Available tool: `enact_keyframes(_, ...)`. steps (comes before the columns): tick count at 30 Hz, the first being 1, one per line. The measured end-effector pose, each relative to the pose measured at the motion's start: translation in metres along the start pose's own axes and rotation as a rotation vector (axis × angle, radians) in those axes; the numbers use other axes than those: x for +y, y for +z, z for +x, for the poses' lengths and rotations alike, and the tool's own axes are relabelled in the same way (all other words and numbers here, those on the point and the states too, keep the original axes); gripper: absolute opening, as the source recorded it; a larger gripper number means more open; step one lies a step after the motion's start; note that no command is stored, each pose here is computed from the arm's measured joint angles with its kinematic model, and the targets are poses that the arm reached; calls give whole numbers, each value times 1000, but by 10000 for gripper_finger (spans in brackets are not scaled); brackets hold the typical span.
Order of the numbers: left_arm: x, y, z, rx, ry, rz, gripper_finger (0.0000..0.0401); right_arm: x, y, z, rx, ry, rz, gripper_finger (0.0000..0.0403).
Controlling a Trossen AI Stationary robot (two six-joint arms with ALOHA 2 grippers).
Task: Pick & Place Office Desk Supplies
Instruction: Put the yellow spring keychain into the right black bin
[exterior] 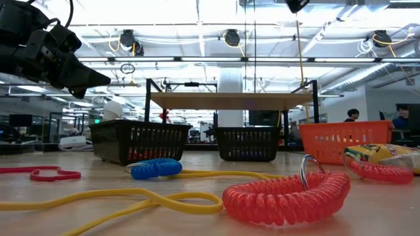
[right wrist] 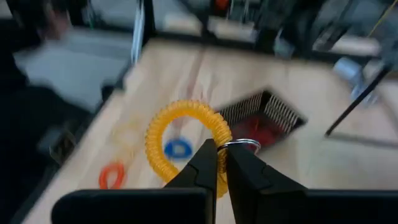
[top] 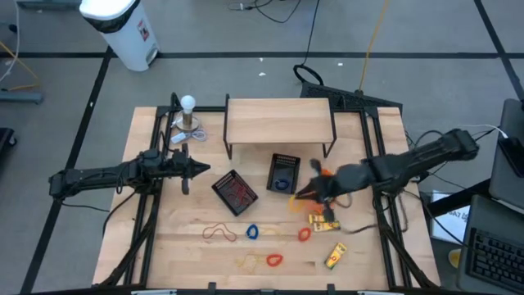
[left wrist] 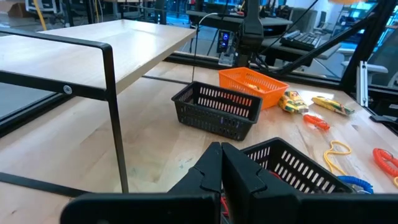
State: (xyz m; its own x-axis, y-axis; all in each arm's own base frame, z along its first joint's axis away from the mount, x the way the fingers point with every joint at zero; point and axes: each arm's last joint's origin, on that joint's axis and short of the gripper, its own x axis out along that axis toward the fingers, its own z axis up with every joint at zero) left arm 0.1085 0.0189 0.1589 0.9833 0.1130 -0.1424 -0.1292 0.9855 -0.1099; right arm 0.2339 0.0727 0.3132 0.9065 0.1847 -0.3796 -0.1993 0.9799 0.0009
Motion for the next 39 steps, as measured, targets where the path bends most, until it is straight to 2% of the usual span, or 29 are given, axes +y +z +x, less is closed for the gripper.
enact_keyframes(5,0,-1,0,7,0,-4,3,-11,-33,-32,-187,-14,85,8)
enact_keyframes(13,0,-1,0,7,1,-4,3,-20,-87,-61,-416,-31,143,8)
enact_keyframes(23,0,-1,0,8,1,-5,3,-25,-141,-69,-538,-90,182,8)
enact_keyframes(30,0,-2,0,16,2,-6,3,-25,-160,-68,-588,-93,209,8)
enact_keyframes(39,0,-2,0,21,3,-7,3,-25,-158,-70,-627,-91,220,8)
